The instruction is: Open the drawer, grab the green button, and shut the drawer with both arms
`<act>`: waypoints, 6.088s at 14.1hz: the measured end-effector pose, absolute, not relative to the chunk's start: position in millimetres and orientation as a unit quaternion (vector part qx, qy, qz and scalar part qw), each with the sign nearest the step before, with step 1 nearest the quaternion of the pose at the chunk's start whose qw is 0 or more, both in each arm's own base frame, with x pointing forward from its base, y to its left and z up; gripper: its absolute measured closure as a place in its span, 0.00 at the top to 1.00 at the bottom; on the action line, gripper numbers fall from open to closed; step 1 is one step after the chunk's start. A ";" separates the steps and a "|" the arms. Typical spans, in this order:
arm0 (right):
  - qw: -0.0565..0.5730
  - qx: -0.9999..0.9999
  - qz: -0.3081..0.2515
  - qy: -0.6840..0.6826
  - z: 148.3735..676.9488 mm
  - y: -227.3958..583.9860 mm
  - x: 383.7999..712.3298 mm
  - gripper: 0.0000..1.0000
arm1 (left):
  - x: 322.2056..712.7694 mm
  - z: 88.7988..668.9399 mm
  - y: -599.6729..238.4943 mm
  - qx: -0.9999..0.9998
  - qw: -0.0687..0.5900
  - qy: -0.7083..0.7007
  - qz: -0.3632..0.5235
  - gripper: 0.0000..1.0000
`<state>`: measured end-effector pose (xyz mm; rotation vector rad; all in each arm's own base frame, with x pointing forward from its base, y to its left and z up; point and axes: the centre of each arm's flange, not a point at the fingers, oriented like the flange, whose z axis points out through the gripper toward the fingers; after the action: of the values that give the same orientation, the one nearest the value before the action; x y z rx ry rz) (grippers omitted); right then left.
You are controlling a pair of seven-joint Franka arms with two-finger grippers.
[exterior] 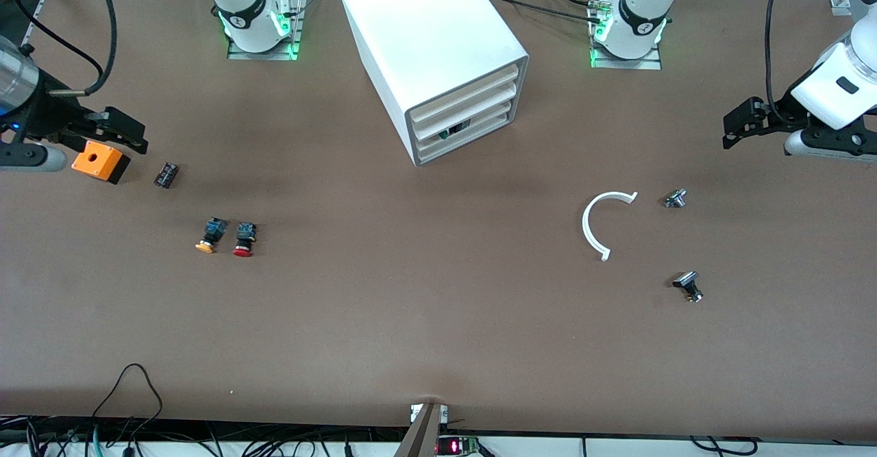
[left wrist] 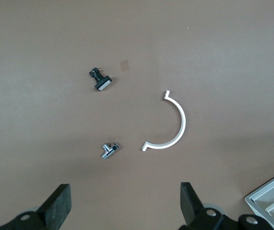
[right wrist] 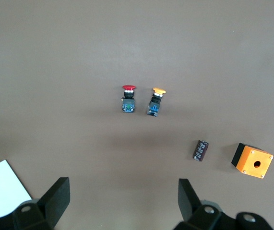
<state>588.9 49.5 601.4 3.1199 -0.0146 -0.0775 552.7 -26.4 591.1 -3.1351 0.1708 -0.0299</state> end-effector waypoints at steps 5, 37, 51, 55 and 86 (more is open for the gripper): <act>0.011 0.999 -0.031 0.006 596.7 53.1 589.6 1.00 | 544.1 582.0 -38.3 -0.997 -0.016 0.062 0.034 1.00; -0.023 0.969 -0.047 -0.240 381.1 300.7 627.2 1.00 | 514.9 208.9 -181.4 -0.790 -0.564 0.182 0.157 0.90; -0.048 0.952 -0.059 -0.295 354.0 390.1 618.8 1.00 | 430.8 125.6 -238.1 -0.750 -0.613 0.206 0.137 0.61; -0.060 0.949 -0.053 -0.306 361.3 403.7 621.9 1.00 | 413.5 112.6 -245.6 -0.740 -0.629 0.195 0.137 0.58; -0.116 0.918 -0.014 -0.380 353.3 586.3 528.7 1.00 | 537.7 151.4 -171.4 -0.805 -0.558 0.179 0.094 0.40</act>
<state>528.7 586.3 353.3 3.1172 -1.2891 -0.0477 537.7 -171.4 151.4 -4.1953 0.9343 0.4906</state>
